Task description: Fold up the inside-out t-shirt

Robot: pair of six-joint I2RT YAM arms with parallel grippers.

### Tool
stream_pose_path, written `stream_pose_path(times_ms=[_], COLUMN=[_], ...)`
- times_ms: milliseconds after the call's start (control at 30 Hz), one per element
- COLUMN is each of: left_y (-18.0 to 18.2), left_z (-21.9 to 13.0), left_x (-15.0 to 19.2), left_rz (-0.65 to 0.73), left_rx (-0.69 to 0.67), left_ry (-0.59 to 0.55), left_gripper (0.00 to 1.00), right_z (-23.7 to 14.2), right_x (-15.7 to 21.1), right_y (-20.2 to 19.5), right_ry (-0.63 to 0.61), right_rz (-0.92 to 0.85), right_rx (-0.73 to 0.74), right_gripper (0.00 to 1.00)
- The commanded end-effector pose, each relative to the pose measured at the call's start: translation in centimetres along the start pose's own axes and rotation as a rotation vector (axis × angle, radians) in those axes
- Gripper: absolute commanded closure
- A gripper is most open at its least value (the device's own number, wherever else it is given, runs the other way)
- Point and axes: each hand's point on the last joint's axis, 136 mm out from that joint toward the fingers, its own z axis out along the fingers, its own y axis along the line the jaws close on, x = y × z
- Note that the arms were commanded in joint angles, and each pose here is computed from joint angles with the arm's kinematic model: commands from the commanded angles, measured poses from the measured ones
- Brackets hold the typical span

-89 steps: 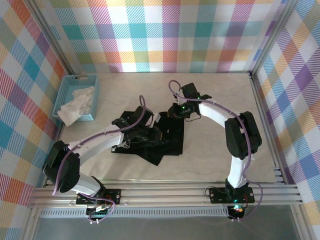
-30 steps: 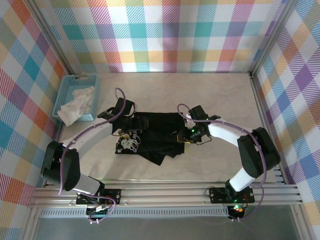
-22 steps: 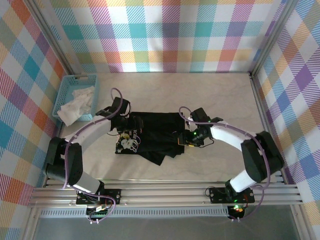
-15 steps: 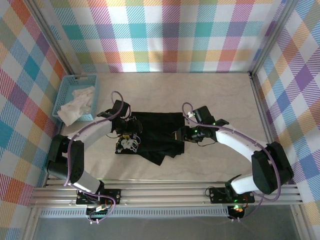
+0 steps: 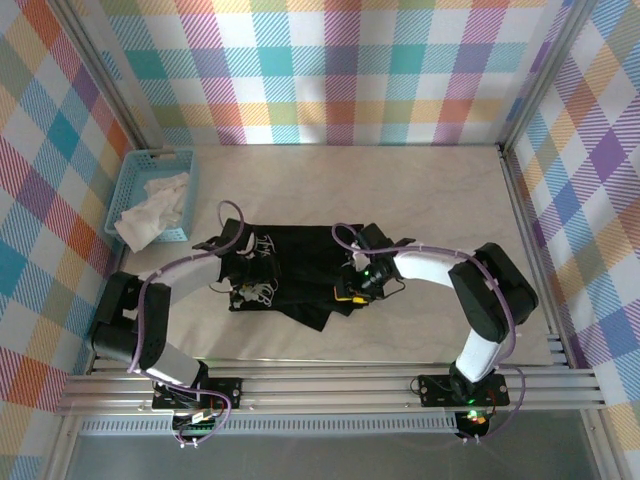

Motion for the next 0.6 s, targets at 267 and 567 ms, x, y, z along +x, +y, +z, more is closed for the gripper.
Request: stream_pose_path(times_ms=[267, 567], left_y=[-12.9, -15.2], left_z=[-3.0, -7.9], left_x=[12.9, 1.1], left_rz=[0.26, 0.301], left_rx=[0.366, 0.349], left_ry=[0.229, -0.133], left_gripper=[0.25, 0.22], right_z=[-5.5, -11.2], right_x=[-12.4, -11.0], right_y=[-2.4, -0.2], right_ry=[-0.18, -0.315], right_rz=[-0.061, -0.159], right_rx=[0.103, 0.094], right_gripper=[0.59, 0.5])
